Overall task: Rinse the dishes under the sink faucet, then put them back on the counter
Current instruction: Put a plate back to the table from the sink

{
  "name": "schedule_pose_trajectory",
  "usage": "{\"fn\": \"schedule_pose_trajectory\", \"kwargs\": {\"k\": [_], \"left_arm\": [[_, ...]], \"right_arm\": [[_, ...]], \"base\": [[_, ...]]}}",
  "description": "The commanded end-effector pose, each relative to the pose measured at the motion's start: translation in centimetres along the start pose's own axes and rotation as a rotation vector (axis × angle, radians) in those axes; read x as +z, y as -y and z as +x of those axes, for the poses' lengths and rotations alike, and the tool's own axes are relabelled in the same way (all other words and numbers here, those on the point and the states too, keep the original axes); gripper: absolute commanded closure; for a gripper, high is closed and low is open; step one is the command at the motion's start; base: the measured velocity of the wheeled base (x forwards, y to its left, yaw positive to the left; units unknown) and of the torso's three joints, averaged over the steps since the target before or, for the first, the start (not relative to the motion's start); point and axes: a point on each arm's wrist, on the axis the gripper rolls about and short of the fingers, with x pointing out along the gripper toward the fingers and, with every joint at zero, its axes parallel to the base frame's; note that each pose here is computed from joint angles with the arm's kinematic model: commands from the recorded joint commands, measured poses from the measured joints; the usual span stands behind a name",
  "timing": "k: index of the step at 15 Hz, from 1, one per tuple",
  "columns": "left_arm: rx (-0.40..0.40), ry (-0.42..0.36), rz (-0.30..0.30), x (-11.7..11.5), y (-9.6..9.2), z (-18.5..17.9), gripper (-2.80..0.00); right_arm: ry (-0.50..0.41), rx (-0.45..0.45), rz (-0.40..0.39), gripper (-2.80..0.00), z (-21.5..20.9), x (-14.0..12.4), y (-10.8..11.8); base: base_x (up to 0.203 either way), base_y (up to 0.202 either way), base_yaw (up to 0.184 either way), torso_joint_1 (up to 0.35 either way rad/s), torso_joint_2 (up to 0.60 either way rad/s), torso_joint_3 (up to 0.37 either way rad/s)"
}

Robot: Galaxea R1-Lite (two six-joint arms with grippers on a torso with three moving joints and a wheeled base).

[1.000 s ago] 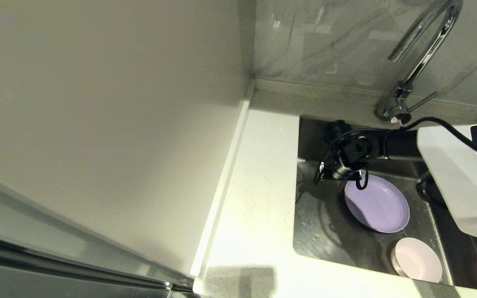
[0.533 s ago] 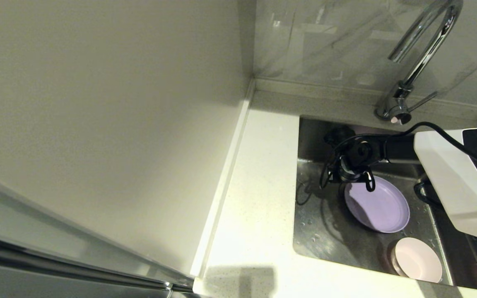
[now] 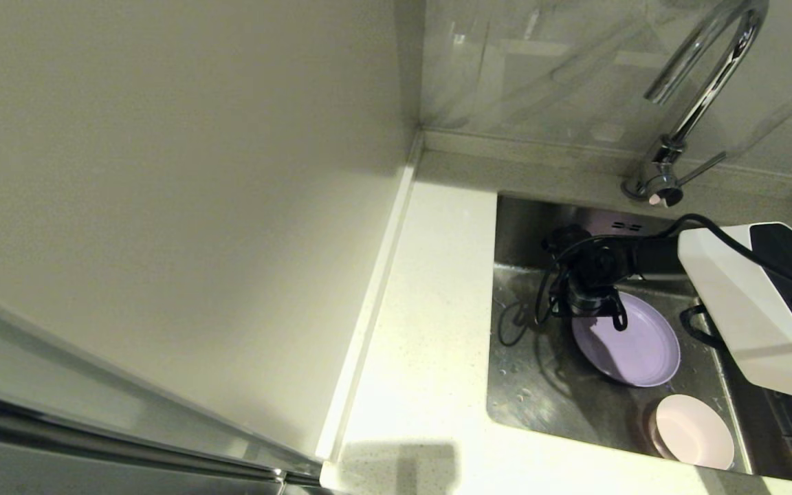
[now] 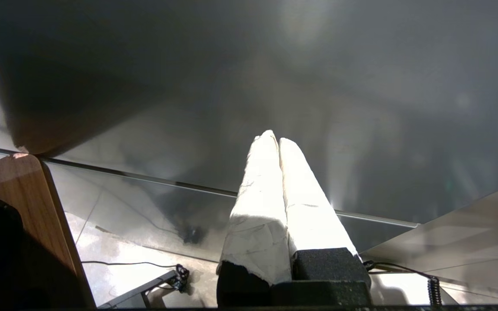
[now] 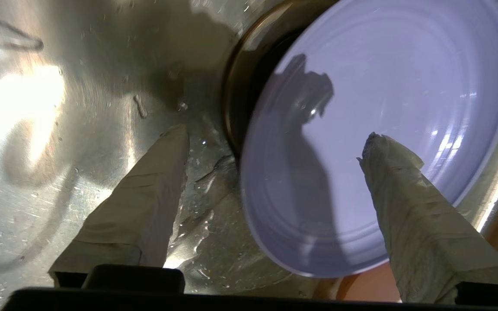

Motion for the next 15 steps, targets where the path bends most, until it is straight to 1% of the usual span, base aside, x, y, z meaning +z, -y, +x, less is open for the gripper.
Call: {"fn": "schedule_pose_trajectory", "kwargs": {"k": [1, 4, 9, 10, 11, 15], "left_arm": [[0.001, -0.003, -0.001, -0.1, 0.0, 0.0, 0.0], [0.001, -0.003, -0.001, -0.1, 0.0, 0.0, 0.0], [0.0, -0.002, -0.001, -0.1, 0.0, 0.0, 0.0], [0.001, -0.003, -0.001, -0.1, 0.0, 0.0, 0.0], [0.001, -0.003, -0.001, -0.1, 0.0, 0.0, 0.0], [0.001, -0.003, -0.001, -0.1, 0.0, 0.0, 0.0]], "right_arm": [[-0.022, -0.014, -0.011, -2.8, 1.1, -0.7, -0.4], [-0.036, -0.019, -0.019, -2.8, 1.9, -1.2, -0.8], [-0.034, -0.031, -0.019, -2.8, 2.2, -1.3, -0.9], [-0.027, -0.047, -0.019, 0.0, 2.4, -1.3, -0.9], [-0.018, -0.06, -0.016, 0.0, 2.5, -1.3, -0.9], [-0.01, -0.061, -0.01, 0.0, 2.4, -1.1, -0.8]], "base": [[0.0, 0.0, 0.0, 0.0, 0.0, 0.0], [0.0, 0.0, 0.0, 0.0, 0.0, 0.0], [0.0, 0.0, 0.0, 0.0, 0.0, 0.0], [0.0, 0.0, 0.0, 0.0, 0.0, 0.0], [0.0, 0.0, 0.0, 0.0, 0.0, 0.0], [0.0, 0.0, 0.0, 0.0, 0.0, 0.0]]}}
